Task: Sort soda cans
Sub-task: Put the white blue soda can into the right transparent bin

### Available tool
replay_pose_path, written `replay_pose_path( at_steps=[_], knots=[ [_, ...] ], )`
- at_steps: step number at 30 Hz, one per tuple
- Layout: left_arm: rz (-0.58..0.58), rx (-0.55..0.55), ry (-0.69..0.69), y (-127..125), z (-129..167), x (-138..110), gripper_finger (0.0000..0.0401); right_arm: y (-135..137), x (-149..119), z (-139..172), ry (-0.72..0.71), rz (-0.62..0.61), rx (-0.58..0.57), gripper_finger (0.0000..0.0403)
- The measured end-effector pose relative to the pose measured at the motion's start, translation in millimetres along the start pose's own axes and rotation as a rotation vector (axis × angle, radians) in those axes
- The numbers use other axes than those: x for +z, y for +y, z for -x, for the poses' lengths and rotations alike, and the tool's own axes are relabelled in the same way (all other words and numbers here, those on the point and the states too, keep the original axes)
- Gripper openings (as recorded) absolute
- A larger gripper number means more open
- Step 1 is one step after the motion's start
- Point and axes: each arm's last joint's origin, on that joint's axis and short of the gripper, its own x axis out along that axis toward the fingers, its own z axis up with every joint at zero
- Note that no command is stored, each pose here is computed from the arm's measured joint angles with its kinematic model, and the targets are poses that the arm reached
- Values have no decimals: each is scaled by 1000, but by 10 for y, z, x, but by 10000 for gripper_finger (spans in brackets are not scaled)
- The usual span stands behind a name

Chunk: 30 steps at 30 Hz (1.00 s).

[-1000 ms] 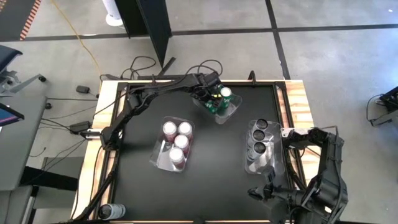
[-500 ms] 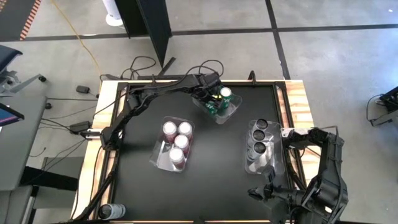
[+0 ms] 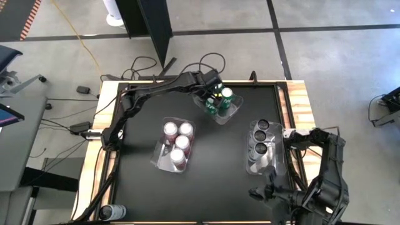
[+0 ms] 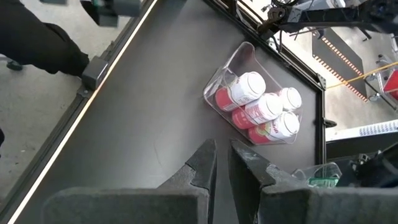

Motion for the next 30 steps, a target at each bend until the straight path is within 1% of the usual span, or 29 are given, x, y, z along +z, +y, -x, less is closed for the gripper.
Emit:
replay_pose_path(
  at_steps=[3,6,13,16,18,21,24,27,30],
  knots=[
    [-43,-5,4,-36,115,-19,396,-3,1,-3,0,-9,-1,60],
    [-104,-7,-26,-100,365,-33,396,-3,1,-1,0,-16,-1,60],
    [-291,73,-234,-384,1133,-138,396,-26,6,-23,4,-33,-9,60],
    [-347,65,-340,-540,1452,-212,390,-66,16,-64,12,-40,-19,60],
    [-383,51,-417,-666,1633,-267,378,-105,24,-102,21,-39,-28,60],
    [-445,27,-485,-882,1816,-410,349,-182,38,-175,37,-52,-46,60],
    [-522,12,-536,-1141,1922,-605,307,-269,51,-255,55,-74,-67,60],
    [-595,-34,-602,-1431,1887,-870,250,-358,63,-335,70,-100,-87,60],
    [-675,-71,-628,-1621,1741,-1214,182,-436,80,-406,77,-129,-103,60]
  ],
)
